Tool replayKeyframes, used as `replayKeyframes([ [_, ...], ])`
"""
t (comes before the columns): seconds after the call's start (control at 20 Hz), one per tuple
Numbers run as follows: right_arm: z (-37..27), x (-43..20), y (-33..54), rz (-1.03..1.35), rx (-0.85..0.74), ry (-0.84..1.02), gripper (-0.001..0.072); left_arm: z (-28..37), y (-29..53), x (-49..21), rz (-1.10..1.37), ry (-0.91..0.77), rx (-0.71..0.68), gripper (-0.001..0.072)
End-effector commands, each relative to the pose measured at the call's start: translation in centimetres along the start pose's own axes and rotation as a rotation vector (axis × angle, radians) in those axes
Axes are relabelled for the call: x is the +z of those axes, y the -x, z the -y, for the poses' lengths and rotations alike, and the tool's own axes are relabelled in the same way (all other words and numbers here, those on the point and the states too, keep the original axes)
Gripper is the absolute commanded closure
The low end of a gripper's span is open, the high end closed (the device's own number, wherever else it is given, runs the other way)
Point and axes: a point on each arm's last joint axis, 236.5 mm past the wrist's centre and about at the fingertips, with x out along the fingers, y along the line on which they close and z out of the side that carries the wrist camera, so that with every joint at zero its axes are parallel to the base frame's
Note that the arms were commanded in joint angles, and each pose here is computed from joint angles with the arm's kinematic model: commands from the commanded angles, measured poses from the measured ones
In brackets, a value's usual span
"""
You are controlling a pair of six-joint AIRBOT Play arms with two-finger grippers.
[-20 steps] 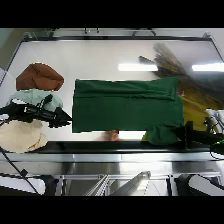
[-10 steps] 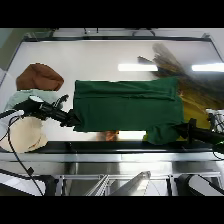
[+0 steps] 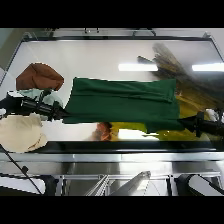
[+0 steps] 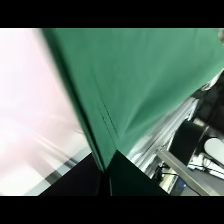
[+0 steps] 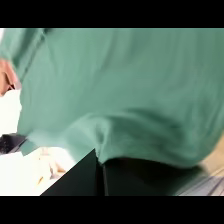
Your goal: Fold the shirts.
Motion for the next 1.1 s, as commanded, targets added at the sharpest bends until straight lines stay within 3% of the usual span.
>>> replayKeyframes([
  [0.0,-1.2,2.0,0.4,0.053,0.002,0.016,0.0694,-0.1,1.9,0.0,0.022,-0.003,-0.029,0.0689],
  [0.25,-3.8,8.3,-1.4,0.261,-0.010,0.129,0.0694,4.9,4.6,5.5,0.122,-0.232,0.036,0.0684],
  [0.45,-5.7,13.0,-5.9,0.272,-0.062,0.256,0.0694,7.1,5.2,11.4,0.195,-0.369,0.100,0.0683],
  [0.65,-6.2,17.5,-11.3,0.281,-0.114,0.334,0.0694,5.1,3.9,16.6,0.212,-0.361,0.108,0.0683],
  [0.9,-4.0,17.7,-16.7,0.190,-0.139,0.414,0.0692,1.6,1.7,18.3,0.124,-0.280,0.067,0.0680],
  [0.95,-4.2,17.3,-16.9,0.177,-0.137,0.450,0.0632,1.2,1.3,17.8,0.084,-0.252,0.051,0.0680],
  [1.0,-4.9,17.0,-16.6,0.164,-0.124,0.496,0.0411,1.2,1.2,17.4,0.053,-0.246,0.041,0.0579],
  [1.05,-5.6,16.6,-15.8,0.141,-0.121,0.553,0.0278,1.4,1.5,17.3,0.043,-0.240,0.037,0.0423],
])
